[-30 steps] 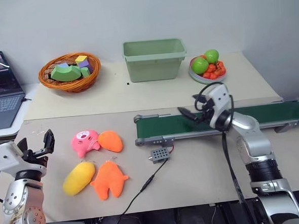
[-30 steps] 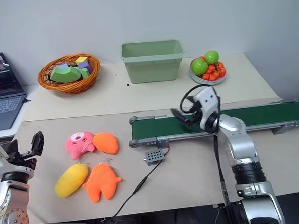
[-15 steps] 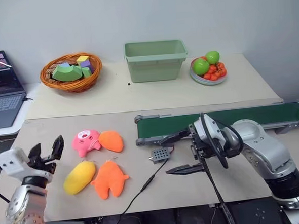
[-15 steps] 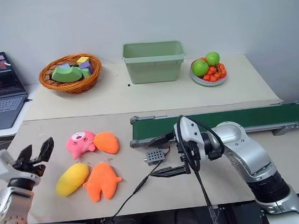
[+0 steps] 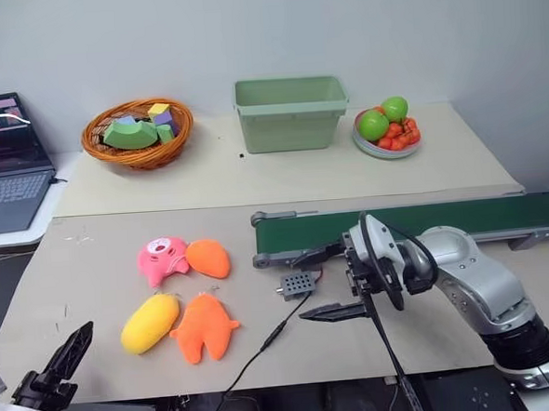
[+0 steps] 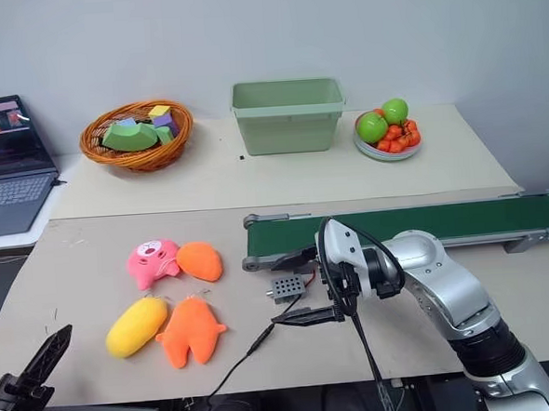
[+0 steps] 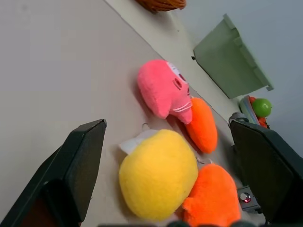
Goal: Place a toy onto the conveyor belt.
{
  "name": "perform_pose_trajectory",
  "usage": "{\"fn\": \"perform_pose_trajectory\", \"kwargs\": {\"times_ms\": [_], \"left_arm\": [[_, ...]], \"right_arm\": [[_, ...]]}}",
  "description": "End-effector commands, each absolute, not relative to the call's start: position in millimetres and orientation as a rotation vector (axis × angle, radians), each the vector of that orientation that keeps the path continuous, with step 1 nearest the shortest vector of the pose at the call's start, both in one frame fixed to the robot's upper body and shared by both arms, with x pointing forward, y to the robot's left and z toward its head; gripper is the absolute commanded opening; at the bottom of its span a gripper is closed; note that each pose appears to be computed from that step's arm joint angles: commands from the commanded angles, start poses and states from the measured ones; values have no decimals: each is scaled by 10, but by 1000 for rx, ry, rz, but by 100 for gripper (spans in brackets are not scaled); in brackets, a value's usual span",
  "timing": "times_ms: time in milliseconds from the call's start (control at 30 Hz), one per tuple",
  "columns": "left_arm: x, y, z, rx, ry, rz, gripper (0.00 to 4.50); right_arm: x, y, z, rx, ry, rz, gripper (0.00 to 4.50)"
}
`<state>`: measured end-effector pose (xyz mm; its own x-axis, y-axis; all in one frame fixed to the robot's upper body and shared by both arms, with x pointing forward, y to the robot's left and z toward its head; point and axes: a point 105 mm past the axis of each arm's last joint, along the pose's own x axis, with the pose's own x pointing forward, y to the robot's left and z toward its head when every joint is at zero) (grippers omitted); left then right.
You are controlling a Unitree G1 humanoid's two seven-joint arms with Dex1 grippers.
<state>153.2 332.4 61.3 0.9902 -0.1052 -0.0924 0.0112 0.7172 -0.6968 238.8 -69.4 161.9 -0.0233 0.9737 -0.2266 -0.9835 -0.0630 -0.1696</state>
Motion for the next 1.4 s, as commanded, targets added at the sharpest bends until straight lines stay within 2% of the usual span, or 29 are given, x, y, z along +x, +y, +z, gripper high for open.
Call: {"fn": "perform_pose_trajectory", "kwargs": {"times_ms": [33, 233, 333, 433, 700, 800, 1033, 1100, 1267, 1400], "left_arm": [[1582, 3267, 418, -764, 177, -77, 442], [1828, 3032, 153, -746, 260, -142, 442], [1922, 2841, 139, -780, 262, -203, 442], [1937, 2671, 117, -796, 274, -248, 442], [1942, 2610, 148, -830, 247, -249, 442], [1958, 2628, 159, -830, 235, -239, 378], [1975, 2605, 170, -822, 234, -246, 114], [1976, 2588, 166, -819, 238, -251, 54], [2039, 2566, 274, -767, 186, -240, 54], [2189, 2693, 747, -651, 13, -186, 54]], "right_arm": [[2372, -687, 1722, -322, -12, 1594, 450], [2370, -700, 1754, -322, -16, 1585, 450], [2376, -710, 1759, -327, -16, 1577, 450], [2386, -725, 1769, -331, -18, 1564, 450], [2414, -738, 1769, -332, -18, 1547, 450], [2426, -734, 1764, -332, -19, 1545, 450], [2461, -721, 1770, -335, -29, 1536, 450], [2462, -721, 1769, -335, -29, 1536, 450], [2470, -720, 1761, -333, -26, 1535, 450], [2480, -726, 1742, -333, -19, 1538, 450]]}}
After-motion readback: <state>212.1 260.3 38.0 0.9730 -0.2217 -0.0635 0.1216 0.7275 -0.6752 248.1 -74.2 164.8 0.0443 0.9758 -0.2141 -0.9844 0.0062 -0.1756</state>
